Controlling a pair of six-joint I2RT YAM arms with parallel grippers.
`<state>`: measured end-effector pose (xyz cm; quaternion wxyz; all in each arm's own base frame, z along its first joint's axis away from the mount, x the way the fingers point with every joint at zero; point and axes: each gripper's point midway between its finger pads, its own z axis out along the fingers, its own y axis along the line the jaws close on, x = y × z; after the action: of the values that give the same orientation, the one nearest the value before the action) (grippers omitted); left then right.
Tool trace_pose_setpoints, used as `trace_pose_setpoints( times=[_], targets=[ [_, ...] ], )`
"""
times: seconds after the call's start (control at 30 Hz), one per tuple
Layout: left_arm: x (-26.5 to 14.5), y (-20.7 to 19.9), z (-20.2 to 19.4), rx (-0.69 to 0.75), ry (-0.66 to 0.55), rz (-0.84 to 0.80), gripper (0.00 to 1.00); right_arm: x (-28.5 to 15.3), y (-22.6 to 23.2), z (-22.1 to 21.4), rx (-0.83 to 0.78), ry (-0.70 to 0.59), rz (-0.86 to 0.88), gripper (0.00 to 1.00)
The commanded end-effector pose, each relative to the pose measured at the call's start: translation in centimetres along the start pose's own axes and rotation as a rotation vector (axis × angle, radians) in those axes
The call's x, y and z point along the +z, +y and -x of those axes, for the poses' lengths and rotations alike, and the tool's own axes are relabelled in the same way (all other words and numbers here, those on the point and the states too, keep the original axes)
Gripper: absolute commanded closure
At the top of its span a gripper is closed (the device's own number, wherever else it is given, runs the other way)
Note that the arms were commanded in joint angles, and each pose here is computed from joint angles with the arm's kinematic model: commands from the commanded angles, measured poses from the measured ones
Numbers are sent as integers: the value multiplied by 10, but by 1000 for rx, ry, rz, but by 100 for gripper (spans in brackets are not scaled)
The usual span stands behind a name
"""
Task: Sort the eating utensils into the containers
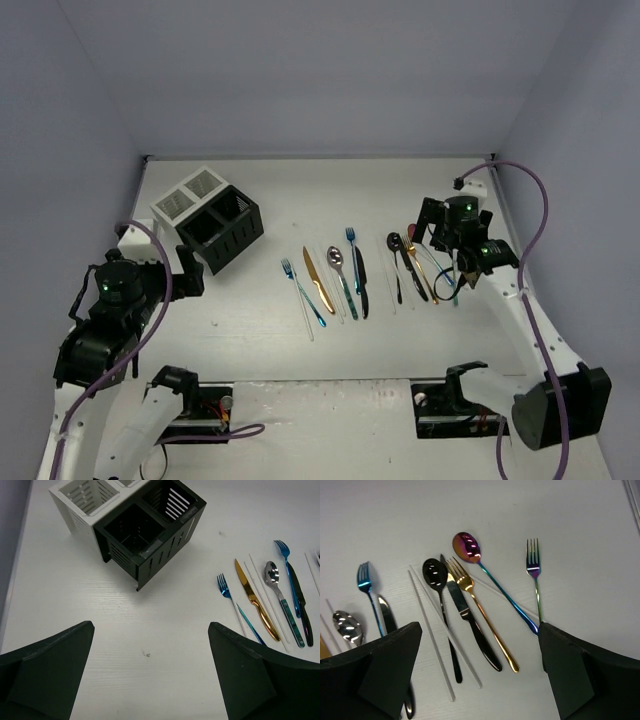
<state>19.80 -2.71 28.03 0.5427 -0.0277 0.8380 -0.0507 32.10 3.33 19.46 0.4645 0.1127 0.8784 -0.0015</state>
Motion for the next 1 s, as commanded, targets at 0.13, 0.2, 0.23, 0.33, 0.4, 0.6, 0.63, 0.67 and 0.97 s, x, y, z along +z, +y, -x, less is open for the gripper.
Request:
trace_pose_setpoints(
  times=[0.13,0.2,0.23,0.33,0.4,0.6,0.63,0.67,0.97],
  targets=[
    [43,-30,-2,-55,32,-110,3,51,-44,-13,203,138,-212,20],
    [51,-30,-10,-55,58,-105,3,62,-50,-19,211,164,-254,27],
    [53,-32,-13,-56,69,-113,3,69,-54,-24,211,183,-278,29],
    [54,-40,-20,-57,93,-157,3,83,-63,-35,212,227,-317,32],
    [52,-45,-25,-57,108,-193,3,95,-72,-48,209,281,-343,37],
    [42,-47,-27,-44,79,-226,3,110,-101,-69,230,355,-393,44],
    [40,-48,-28,-39,76,-236,3,113,-104,-73,233,369,-391,44],
    [39,-49,-29,-33,76,-248,3,116,-106,-77,236,382,-389,45],
    [37,-53,-37,-40,88,-275,3,129,-103,-100,189,443,-342,56]
  ],
)
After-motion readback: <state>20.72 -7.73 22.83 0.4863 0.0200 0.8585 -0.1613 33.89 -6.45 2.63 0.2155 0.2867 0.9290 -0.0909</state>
